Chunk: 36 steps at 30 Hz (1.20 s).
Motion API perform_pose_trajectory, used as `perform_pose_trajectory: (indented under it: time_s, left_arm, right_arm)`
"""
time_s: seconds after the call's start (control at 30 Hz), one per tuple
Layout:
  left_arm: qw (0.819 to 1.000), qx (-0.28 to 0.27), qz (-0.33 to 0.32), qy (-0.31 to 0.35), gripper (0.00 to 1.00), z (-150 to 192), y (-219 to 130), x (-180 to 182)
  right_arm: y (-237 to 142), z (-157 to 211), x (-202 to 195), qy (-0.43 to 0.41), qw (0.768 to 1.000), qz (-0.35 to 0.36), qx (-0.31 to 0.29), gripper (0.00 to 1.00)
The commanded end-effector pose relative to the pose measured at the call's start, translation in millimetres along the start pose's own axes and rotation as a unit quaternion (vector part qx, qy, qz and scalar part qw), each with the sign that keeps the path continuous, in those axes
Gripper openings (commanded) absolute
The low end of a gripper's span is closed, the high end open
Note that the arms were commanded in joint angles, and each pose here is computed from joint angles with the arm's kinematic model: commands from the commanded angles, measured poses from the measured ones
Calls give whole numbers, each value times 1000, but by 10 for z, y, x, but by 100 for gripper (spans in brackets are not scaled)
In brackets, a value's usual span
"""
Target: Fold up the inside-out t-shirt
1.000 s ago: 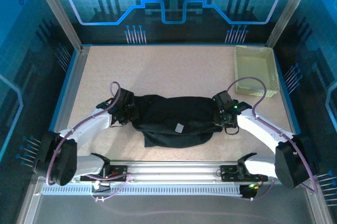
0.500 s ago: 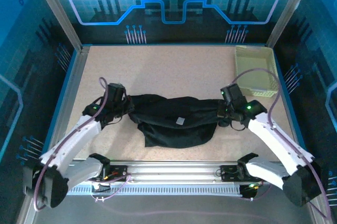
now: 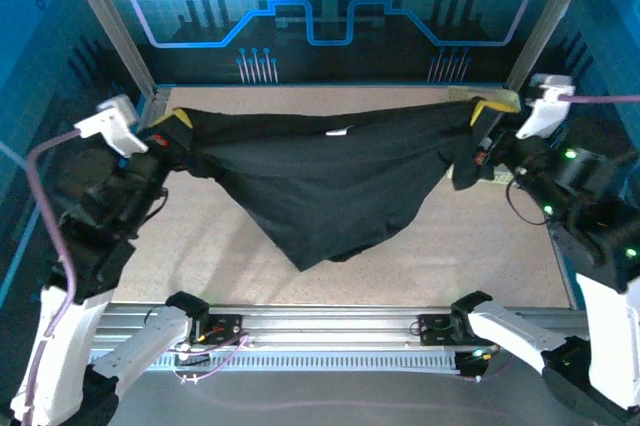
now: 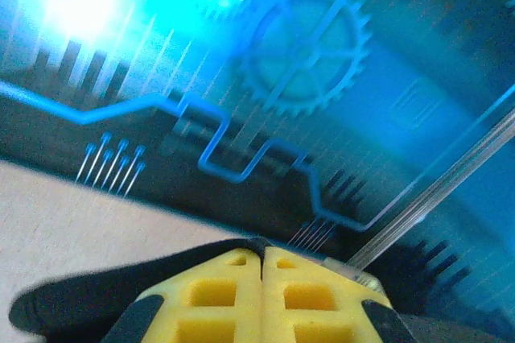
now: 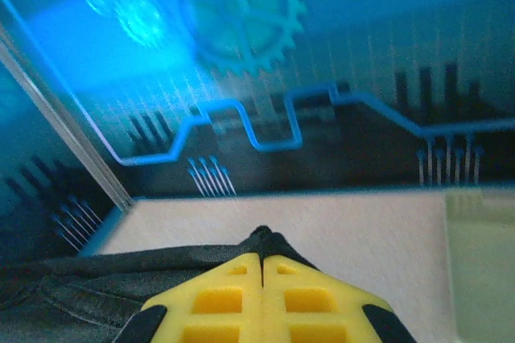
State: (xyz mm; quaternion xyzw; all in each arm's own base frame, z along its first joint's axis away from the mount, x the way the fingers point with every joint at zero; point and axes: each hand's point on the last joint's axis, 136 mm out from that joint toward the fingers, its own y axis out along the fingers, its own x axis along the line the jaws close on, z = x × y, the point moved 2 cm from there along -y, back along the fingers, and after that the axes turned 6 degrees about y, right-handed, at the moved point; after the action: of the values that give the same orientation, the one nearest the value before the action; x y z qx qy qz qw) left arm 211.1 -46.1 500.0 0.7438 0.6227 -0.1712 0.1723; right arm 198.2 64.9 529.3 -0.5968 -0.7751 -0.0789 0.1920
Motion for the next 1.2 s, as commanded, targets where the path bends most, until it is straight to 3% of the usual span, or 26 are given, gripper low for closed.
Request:
perform_pose_trajectory:
  time_s: [0.0,0.3,0.47,0.63,0.8,1.0,1.17]
  left_arm:
    - [997,-66,38,11,0,-430,-254,-193]
    - [971,-179,156,13,0,-1065,-1104,-581]
    - [970,-180,165,17,0,-1091,-1052,-633]
    - [987,-126,97,29,0,-873,-362,-508]
    - [996,-25,-51,69,0,-349,768,-121]
    - [969,109,-186,121,0,705,1909,509]
    - [941,201,-250,112,0,1666,2556,1138]
  right_arm:
    - [-255,-315,233,-18,997,-60,-39,0]
    - [-1228,-954,626,-18,969,-185,-162,0]
    - [-1215,-1027,673,-14,966,-193,-170,0]
    - [-593,-872,560,-20,981,-138,-136,0]
    - [422,-526,263,-52,995,-25,-78,0]
    - [1782,299,-355,-68,993,83,42,0]
    - [2723,1160,-951,-36,981,122,148,2]
